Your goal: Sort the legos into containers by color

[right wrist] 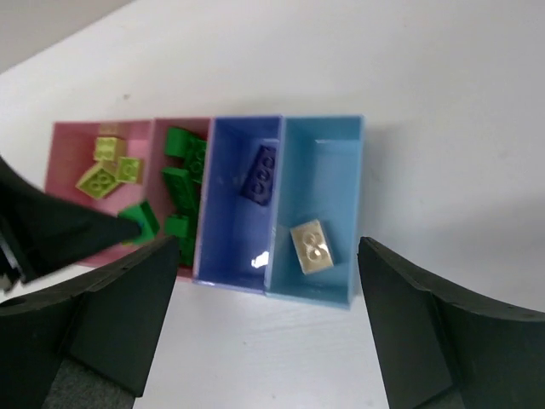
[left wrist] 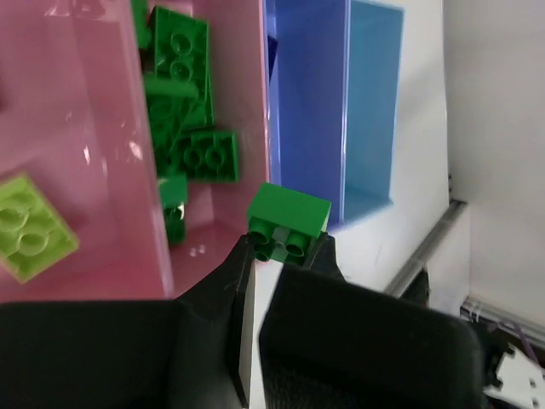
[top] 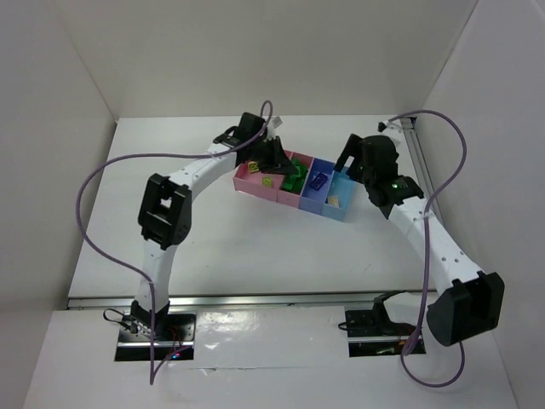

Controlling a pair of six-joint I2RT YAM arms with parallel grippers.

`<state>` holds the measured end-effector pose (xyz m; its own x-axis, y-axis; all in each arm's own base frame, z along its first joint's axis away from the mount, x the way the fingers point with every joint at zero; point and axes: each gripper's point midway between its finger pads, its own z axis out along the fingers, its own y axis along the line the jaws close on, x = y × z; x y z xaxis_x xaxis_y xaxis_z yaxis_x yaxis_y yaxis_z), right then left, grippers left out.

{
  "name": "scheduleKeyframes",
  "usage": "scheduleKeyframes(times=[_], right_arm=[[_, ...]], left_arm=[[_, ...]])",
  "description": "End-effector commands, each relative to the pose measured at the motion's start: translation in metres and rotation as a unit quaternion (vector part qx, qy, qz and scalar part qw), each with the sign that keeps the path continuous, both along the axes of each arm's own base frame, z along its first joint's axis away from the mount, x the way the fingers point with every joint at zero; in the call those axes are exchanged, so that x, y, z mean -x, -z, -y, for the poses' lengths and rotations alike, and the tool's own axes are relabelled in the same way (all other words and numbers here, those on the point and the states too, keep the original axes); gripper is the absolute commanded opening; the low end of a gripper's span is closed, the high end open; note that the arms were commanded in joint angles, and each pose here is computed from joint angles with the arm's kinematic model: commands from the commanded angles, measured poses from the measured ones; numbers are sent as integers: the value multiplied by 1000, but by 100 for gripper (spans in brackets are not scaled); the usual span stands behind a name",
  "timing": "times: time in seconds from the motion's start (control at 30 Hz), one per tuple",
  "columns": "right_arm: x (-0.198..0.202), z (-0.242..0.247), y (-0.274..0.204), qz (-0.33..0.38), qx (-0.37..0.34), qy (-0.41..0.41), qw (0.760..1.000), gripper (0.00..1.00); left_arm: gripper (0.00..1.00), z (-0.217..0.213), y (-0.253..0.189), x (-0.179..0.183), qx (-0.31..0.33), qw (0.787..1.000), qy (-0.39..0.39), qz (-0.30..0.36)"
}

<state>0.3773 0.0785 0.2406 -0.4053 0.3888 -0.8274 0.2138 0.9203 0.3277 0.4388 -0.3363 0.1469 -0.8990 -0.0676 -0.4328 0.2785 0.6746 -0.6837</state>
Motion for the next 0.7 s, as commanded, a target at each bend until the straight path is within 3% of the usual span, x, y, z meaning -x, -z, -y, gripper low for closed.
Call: scheduleKeyframes(times=[0.0,0.03,0.07,0.17,0.2,0.3,0.43,0.67], right_arm=[[26,22,14,-33,11,40,999,93],[29,28,16,-36,14,48,998,93],[32,28,14,-35,10,50,998,93],[37,29,14,-36,1,49,998,96],[38,33,18,-41,3,54,998,96],[37,30,27,-56,0,52,997,97],[38,30,32,-65,-1,54,996,100],[45,70,27,-68,41,170,982,100]], left_arm=[[0,11,2,-24,-36,999,-26,11],[3,13,22,-28,-56,998,-33,-2],[15,12,27,-29,-65,997,-36,-9],[38,12,27,-39,-74,996,-48,-1],[53,13,21,-43,-73,996,-52,8],[76,13,22,-45,-74,996,-48,13],[84,22,-12,-35,-40,999,-17,24],[84,40,-122,1,71,992,76,74]])
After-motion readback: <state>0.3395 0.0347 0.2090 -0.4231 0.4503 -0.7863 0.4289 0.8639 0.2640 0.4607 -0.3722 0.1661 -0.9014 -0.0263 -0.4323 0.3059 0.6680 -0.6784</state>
